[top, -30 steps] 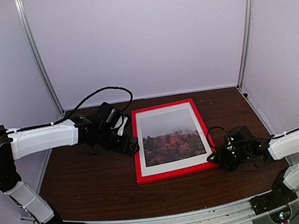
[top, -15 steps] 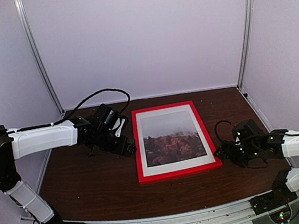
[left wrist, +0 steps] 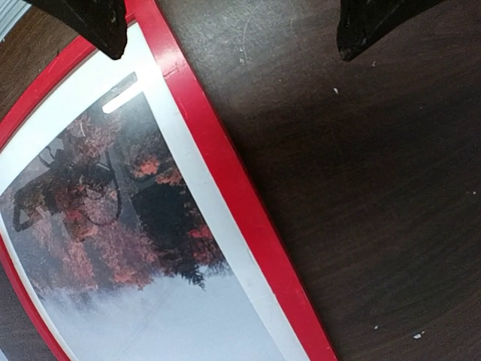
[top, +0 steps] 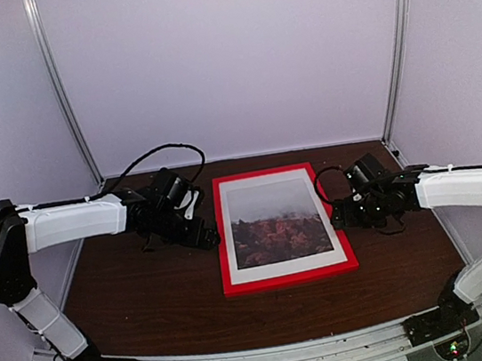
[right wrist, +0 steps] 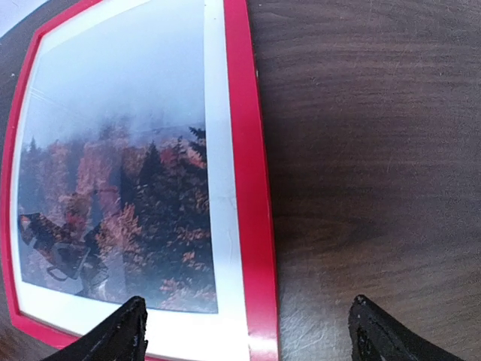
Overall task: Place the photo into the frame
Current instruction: Place the photo frame at the center of the board, then move to the center of the board.
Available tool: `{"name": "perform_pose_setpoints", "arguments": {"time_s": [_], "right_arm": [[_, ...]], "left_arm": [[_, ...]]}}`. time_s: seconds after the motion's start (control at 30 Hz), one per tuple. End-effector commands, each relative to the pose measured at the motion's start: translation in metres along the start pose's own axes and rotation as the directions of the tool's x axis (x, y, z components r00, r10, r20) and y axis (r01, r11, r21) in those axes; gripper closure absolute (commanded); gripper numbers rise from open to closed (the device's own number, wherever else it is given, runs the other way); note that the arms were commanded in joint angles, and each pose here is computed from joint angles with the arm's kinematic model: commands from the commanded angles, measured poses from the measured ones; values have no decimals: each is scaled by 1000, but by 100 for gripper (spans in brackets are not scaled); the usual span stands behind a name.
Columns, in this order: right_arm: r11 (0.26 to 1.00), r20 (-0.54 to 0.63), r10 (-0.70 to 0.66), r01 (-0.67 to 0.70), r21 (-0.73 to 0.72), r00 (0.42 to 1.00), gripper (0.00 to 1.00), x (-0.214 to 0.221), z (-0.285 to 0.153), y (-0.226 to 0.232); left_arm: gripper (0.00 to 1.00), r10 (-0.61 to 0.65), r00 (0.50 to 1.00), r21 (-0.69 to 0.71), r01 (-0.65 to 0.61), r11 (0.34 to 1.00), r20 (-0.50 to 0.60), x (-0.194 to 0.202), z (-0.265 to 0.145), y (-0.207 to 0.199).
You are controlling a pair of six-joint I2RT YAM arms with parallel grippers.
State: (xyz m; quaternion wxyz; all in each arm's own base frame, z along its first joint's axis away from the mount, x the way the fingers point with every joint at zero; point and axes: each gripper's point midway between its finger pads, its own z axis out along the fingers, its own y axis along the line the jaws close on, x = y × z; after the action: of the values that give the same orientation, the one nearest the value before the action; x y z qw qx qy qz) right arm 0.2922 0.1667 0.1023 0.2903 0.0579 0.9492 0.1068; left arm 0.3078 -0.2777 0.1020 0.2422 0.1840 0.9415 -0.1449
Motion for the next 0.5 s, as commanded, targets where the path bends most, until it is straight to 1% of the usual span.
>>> {"name": "perform_pose_setpoints", "arguments": {"time_s": [0.0, 0.13, 0.2, 0.47], "right_arm": [[992, 27, -106, 103, 78, 994, 7, -28, 18, -7], [988, 26, -119, 116, 101, 993, 6, -47, 40, -11], [991, 10, -109, 108, 85, 994, 6, -53, 52, -13], [995, -95, -62, 54, -87, 994, 6, -55, 93, 2]], "left_arm": [[2, -69, 997, 75, 68, 995, 20, -12, 12, -4], [2, -114, 993, 123, 113, 986, 4, -18, 22, -3], [2, -123, 992, 127, 123, 984, -9, -20, 29, -1], [2, -160, 986, 107, 163, 981, -36, -26, 55, 11]]}}
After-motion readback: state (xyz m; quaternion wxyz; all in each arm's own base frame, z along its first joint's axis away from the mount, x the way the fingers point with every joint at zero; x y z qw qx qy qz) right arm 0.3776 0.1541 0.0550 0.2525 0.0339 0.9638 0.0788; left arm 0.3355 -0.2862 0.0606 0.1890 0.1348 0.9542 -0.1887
